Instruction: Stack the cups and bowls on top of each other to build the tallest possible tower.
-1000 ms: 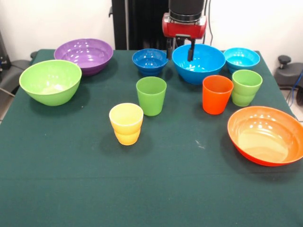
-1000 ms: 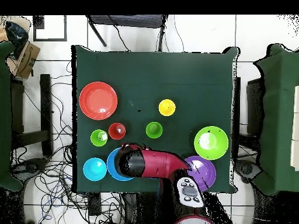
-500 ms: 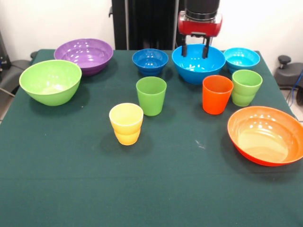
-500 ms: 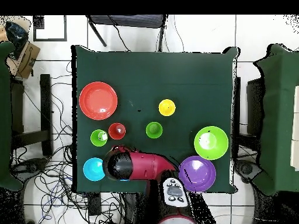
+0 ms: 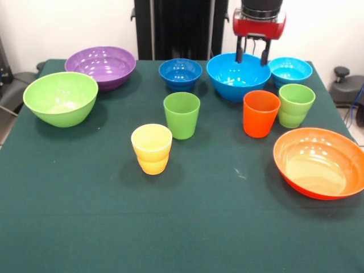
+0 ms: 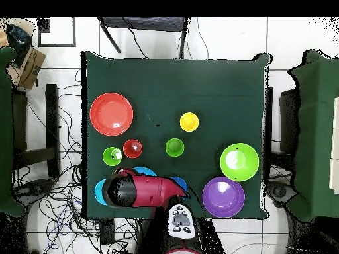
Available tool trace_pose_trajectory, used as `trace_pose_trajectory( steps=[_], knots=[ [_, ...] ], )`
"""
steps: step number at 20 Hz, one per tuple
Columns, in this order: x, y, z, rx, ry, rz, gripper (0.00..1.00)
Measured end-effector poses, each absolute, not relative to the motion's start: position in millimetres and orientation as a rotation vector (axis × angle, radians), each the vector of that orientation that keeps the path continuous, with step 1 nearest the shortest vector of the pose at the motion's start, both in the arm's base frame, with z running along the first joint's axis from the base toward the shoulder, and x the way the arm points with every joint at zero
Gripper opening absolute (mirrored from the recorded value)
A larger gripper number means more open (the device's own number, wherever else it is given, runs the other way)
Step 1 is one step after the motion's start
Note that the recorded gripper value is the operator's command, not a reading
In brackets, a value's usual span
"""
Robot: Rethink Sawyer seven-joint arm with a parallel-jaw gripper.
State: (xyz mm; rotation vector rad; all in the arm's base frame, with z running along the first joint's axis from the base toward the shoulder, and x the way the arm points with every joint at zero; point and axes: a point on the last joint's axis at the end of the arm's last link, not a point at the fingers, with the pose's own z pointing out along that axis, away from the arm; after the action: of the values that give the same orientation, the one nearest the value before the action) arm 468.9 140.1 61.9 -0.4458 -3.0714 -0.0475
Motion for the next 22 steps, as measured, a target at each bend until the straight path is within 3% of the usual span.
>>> trace_pose_trajectory(
  steps=[22],
  knots=[
    [439.4,158.5,18.1,-0.554,-3.078,0.023,1.00]
  ],
)
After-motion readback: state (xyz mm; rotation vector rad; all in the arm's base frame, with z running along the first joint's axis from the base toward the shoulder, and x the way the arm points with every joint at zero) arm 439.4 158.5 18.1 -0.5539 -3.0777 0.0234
